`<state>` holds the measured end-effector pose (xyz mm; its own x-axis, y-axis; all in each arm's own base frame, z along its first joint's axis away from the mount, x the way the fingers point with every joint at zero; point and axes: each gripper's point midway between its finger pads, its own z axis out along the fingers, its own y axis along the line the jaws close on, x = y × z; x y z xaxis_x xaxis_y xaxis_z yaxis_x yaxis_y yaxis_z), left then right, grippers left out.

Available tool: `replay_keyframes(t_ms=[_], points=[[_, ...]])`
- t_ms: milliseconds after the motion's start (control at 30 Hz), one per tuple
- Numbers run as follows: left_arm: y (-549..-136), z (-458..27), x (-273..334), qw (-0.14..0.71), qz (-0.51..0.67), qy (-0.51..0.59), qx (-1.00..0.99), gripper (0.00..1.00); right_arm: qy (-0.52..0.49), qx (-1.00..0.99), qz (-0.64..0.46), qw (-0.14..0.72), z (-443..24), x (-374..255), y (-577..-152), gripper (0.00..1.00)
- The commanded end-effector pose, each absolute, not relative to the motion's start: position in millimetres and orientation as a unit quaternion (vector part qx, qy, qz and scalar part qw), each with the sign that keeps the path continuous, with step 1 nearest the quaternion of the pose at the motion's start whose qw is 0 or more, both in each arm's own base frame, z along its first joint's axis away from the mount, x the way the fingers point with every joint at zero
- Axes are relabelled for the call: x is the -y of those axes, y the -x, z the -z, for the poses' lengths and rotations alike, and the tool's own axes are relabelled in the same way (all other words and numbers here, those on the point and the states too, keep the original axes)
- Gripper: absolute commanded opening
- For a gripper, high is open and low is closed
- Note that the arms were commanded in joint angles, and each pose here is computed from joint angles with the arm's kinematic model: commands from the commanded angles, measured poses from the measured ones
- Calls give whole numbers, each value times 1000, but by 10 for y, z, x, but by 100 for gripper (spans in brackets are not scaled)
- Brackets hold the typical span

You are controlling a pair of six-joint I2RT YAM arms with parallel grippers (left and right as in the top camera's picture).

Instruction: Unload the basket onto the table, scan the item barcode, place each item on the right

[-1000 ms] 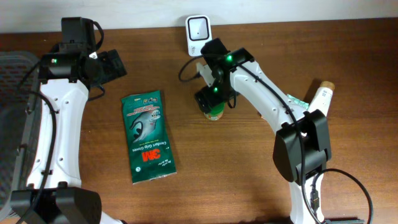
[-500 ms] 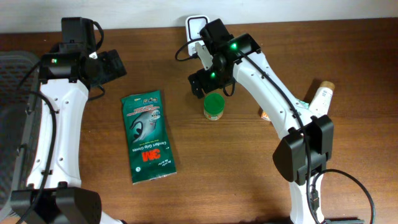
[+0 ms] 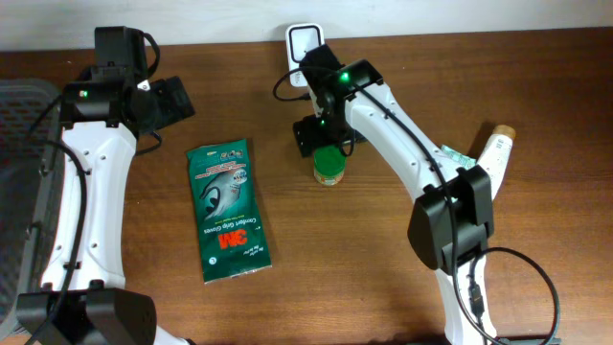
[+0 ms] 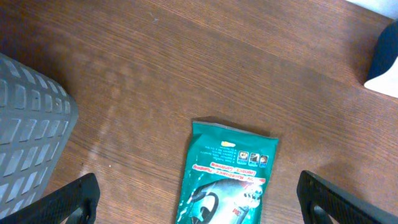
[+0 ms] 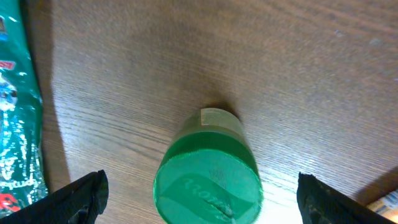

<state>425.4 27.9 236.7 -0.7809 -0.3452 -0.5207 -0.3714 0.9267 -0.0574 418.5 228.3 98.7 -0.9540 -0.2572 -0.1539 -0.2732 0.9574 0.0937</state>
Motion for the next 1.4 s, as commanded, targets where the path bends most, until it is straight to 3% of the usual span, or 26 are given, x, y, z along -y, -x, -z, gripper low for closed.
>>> replay_keyframes(t_ms=[0,733,967,1200,1367], points=[[-4267,-2417,-286,278,-24,184,-943,99,129,-990,-41,47,-825,-2252,-4124,93],[-4266,-2417,-286,277,-24,184,-943,99,127,-991,-4,31,-572,-2120,-4110,86],[-4267,-2417,-286,278,-24,184,-943,99,127,-991,-5,32,-573,-2126,-4115,62],[-4267,-2417,-286,278,-24,184,-943,99,127,-991,-8,33,-665,-2135,-4117,56],[-4267,-2417,-286,278,-24,184,-943,99,166,-982,-79,41,-1103,-2324,-4142,56]])
